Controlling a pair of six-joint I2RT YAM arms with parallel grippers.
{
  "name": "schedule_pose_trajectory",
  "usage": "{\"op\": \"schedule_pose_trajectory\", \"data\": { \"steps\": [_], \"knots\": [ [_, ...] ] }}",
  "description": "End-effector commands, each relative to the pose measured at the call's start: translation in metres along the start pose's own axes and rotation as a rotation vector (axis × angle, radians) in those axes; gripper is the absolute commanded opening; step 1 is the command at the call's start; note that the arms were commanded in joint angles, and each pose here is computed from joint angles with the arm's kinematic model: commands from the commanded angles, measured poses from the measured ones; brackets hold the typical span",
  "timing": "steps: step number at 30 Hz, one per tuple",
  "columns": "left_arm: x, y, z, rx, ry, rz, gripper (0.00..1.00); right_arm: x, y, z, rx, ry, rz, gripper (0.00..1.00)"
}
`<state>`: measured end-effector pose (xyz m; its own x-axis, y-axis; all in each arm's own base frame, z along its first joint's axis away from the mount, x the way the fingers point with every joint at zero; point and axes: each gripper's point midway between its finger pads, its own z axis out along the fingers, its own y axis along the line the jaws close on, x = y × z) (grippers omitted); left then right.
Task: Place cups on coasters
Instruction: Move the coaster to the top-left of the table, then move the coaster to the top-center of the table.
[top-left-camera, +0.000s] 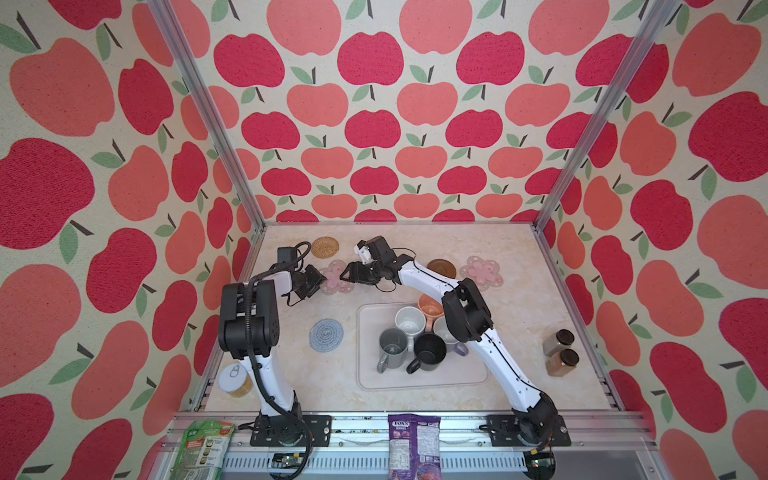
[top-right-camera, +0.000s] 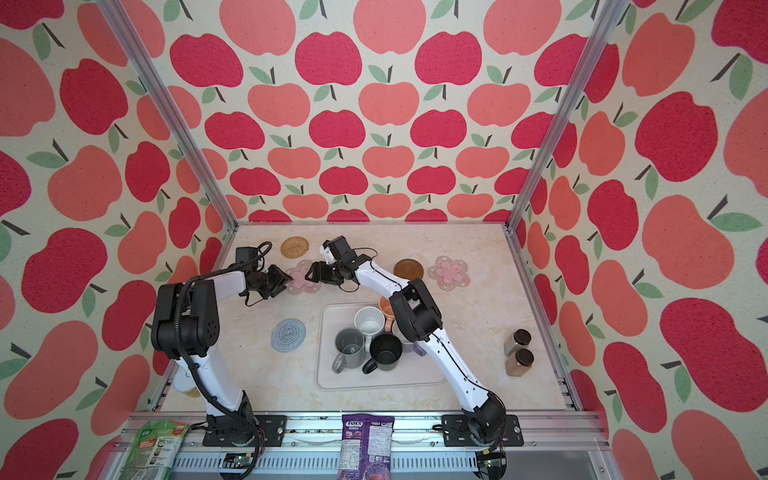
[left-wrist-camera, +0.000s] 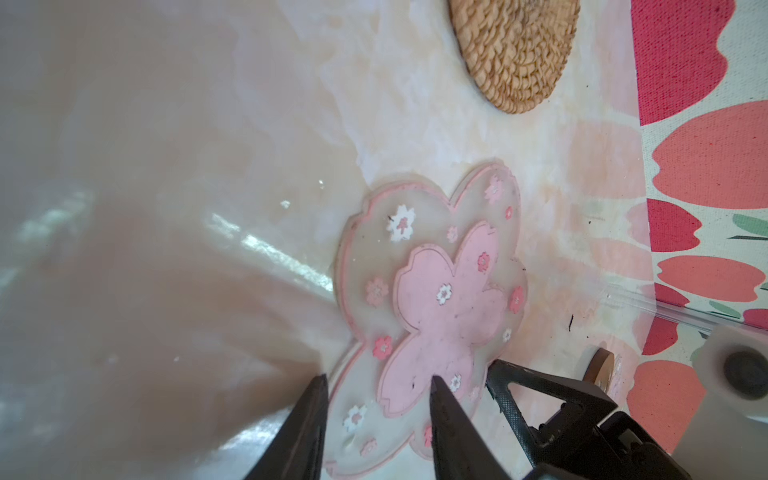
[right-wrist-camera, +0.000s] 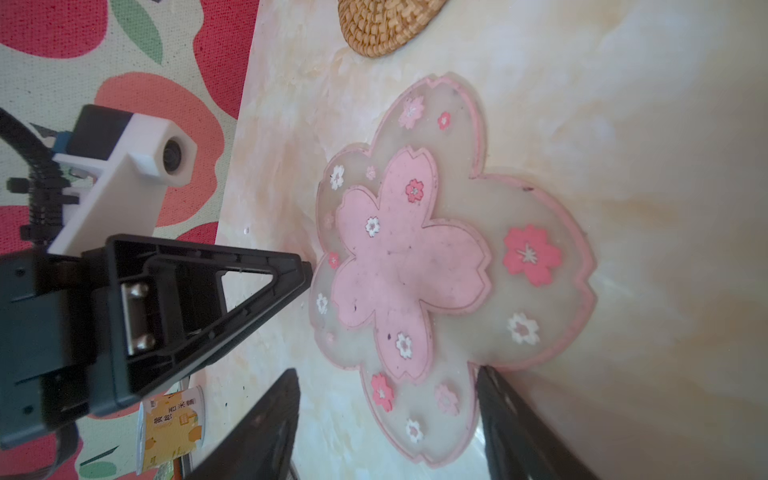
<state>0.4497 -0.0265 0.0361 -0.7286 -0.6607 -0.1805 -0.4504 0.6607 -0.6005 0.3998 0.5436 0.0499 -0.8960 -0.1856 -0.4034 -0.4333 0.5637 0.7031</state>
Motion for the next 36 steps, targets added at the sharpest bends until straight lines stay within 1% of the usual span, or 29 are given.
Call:
{"op": "schedule_pose_trajectory", "data": {
  "steps": [1,8,14,19,21,28,32,36],
  "knots": [
    [-0.012,-0.010,-0.017,-0.029,-0.032,0.049,0.43,0.030,-0.023,0.004,0.046,0.079,0.054,0.70],
    [-0.029,-0.015,-0.034,-0.108,-0.067,0.098,0.44,0.004,-0.034,-0.029,0.023,-0.033,0.123,0.71],
    [-0.044,-0.032,-0.033,-0.086,-0.090,0.138,0.43,-0.011,-0.040,-0.063,0.055,-0.088,0.098,0.71],
    [-0.061,-0.045,-0.023,-0.067,-0.112,0.153,0.33,-0.022,-0.048,-0.099,0.096,-0.137,0.069,0.71],
    [-0.067,-0.047,-0.018,-0.079,-0.121,0.160,0.30,-0.025,-0.048,-0.112,0.104,-0.153,0.054,0.71],
    [-0.090,-0.055,0.005,-0.133,-0.161,0.217,0.22,-0.039,-0.040,-0.151,0.128,-0.196,-0.025,0.70],
    [-0.102,-0.059,0.023,-0.168,-0.183,0.244,0.16,-0.044,-0.038,-0.170,0.182,-0.200,-0.089,0.71],
    [-0.112,-0.058,0.042,-0.221,-0.192,0.248,0.15,-0.042,-0.045,-0.187,0.292,-0.172,-0.182,0.71]
  ]
}}
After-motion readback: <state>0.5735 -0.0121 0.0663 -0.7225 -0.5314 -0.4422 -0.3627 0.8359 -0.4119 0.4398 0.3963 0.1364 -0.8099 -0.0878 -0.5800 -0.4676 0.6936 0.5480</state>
